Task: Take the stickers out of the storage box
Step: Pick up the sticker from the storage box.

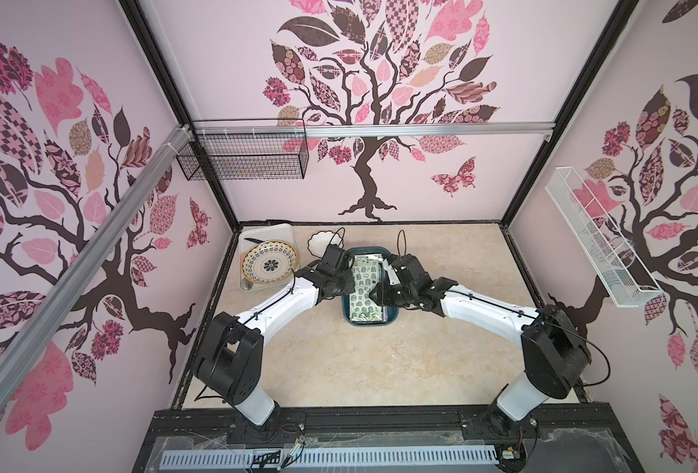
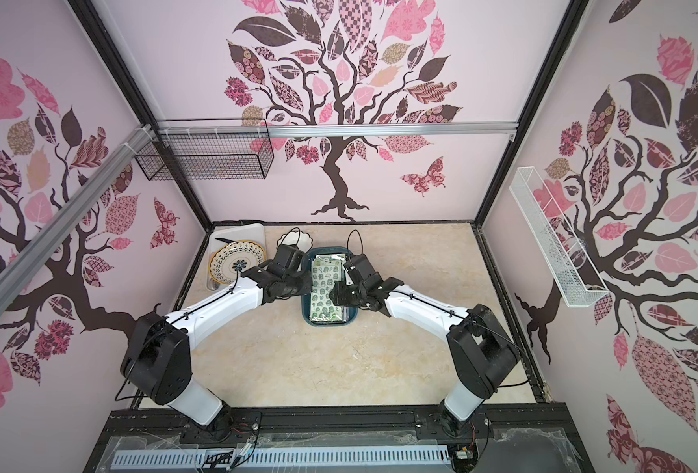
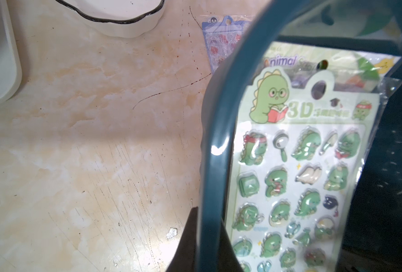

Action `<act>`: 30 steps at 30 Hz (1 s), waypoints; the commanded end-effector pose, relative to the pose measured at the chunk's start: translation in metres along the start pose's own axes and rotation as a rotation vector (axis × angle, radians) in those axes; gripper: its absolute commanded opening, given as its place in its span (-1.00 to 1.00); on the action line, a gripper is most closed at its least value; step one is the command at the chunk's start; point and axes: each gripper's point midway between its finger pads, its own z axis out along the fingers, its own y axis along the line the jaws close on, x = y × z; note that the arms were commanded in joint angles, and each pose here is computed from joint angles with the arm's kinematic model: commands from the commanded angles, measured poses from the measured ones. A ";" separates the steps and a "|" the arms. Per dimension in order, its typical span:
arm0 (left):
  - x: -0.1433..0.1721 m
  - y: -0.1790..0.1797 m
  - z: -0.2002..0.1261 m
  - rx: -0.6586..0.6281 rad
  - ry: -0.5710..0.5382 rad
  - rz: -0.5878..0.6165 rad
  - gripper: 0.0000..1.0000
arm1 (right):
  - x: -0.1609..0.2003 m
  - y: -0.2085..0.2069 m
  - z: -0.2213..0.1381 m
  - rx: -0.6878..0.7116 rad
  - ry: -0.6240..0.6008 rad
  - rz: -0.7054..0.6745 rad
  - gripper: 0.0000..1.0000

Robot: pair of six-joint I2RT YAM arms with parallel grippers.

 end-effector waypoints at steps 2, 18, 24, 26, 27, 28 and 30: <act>-0.020 -0.018 -0.007 0.067 -0.055 -0.011 -1.00 | -0.006 0.029 -0.019 -0.142 -0.019 -0.017 -0.17; -0.020 -0.017 -0.006 0.058 -0.048 -0.010 -1.00 | 0.000 0.023 -0.002 -0.138 0.044 -0.021 -0.49; -0.022 -0.016 -0.008 0.047 -0.056 -0.010 -1.00 | -0.004 0.024 -0.012 -0.128 -0.002 -0.034 -0.79; -0.022 -0.014 -0.008 0.031 -0.057 -0.006 -1.00 | -0.007 0.025 -0.019 -0.129 -0.016 -0.037 -0.88; -0.023 -0.012 -0.008 0.021 -0.059 -0.002 -1.00 | -0.007 0.028 -0.023 -0.138 -0.021 -0.040 -0.91; -0.024 -0.010 -0.009 0.011 -0.060 0.002 -1.00 | -0.008 0.032 -0.028 -0.150 -0.024 -0.043 -0.94; -0.026 -0.007 -0.011 -0.008 -0.068 0.007 -1.00 | -0.009 0.041 -0.038 -0.189 -0.027 -0.054 -0.99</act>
